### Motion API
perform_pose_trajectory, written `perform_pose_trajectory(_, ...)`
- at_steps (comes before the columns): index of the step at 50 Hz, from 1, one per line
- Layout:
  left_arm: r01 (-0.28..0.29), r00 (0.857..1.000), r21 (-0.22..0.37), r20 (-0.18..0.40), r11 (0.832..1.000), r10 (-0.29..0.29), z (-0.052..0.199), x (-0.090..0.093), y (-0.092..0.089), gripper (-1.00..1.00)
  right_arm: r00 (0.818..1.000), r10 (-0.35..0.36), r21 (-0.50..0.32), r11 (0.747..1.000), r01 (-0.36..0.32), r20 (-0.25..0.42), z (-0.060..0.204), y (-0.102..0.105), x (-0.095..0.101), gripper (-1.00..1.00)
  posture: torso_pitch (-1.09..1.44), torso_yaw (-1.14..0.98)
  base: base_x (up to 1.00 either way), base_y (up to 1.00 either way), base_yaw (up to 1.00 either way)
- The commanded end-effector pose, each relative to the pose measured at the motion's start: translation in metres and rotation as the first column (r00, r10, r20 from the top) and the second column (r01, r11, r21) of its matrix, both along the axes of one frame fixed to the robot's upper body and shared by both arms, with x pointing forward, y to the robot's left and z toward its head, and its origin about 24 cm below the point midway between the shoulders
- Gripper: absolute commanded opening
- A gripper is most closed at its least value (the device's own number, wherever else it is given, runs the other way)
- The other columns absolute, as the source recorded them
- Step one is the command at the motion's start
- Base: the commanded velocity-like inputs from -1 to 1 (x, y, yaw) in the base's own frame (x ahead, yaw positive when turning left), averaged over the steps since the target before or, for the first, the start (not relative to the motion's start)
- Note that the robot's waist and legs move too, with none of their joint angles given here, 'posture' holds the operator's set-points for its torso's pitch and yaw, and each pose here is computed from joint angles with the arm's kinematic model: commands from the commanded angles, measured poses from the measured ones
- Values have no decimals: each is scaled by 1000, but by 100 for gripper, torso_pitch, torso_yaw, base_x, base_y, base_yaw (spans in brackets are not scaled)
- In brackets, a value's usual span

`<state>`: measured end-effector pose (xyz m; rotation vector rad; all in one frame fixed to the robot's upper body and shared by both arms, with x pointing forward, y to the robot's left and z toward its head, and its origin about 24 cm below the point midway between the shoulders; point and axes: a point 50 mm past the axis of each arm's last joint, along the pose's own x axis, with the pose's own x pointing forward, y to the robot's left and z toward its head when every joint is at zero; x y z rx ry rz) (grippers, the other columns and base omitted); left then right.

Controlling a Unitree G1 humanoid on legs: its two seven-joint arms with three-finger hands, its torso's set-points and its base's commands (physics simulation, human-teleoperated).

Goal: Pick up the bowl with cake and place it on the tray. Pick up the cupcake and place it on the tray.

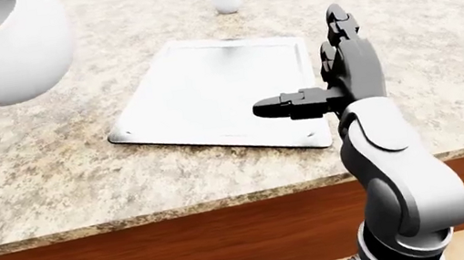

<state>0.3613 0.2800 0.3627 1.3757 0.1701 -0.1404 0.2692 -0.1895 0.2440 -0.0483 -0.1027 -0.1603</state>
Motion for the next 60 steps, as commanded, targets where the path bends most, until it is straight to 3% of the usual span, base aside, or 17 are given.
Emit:
perform_pose_trajectory(1,41,981,18,188,999,-44,40,-14,-11,-98,996,-4,-8,1000,5,88,14,0,-5,100,0,0,0,0,0)
perform_pose_trajectory(9,101,975,46,194,994,-108,52,-18,-34,-98,996,-5,-8,1000,6,89,14,0,-5,100,0,0,0,0,0)
perform_pose_trajectory(12,149,967,69,199,986,-160,56,-22,-53,-98,996,-8,-7,1000,8,91,16,-2,-6,100,0,0,0,0,0)
perform_pose_trajectory(18,233,947,105,202,967,-250,58,-31,-92,-98,996,-8,-10,1000,9,92,17,-2,-5,100,0,0,0,0,0)
perform_pose_trajectory(23,301,920,121,223,946,-321,56,-36,-128,-98,995,-14,-10,1000,15,94,20,-5,-6,100,0,0,0,0,0)
perform_pose_trajectory(27,325,899,171,248,930,-360,58,-41,-154,-98,996,-15,-9,1000,16,93,17,-6,-7,100,0,0,0,0,0)
perform_pose_trajectory(32,363,887,172,236,916,-396,52,-39,-181,-98,995,-17,-4,1000,17,96,19,-8,-9,100,0,0,0,0,0)
perform_pose_trajectory(35,372,892,157,212,915,-399,43,-30,-191,-98,995,-17,-9,1000,18,96,18,-8,-8,100,0,0,0,0,0)
perform_pose_trajectory(36,361,903,121,202,925,-379,39,-25,-193,-98,995,-18,-6,1000,19,98,19,-9,-8,100,0,0,0,0,0)
perform_pose_trajectory(38,362,901,148,200,920,-386,31,-19,-195,-98,995,-18,-4,1000,18,98,18,-9,-8,100,0,0,0,0,0)
perform_pose_trajectory(44,358,906,130,192,925,-378,34,-5,-209,-98,995,-19,4,1000,19,102,21,-11,-10,100,0,0,0,0,0)
perform_pose_trajectory(53,385,892,152,191,911,-409,36,3,-229,-98,994,-19,8,1000,18,109,25,-12,-11,100,0,0,0,0,0)
perform_pose_trajectory(60,412,876,211,174,886,-449,30,2,-242,-98,994,-18,12,1000,16,109,26,-12,-11,100,0,0,0,0,0)
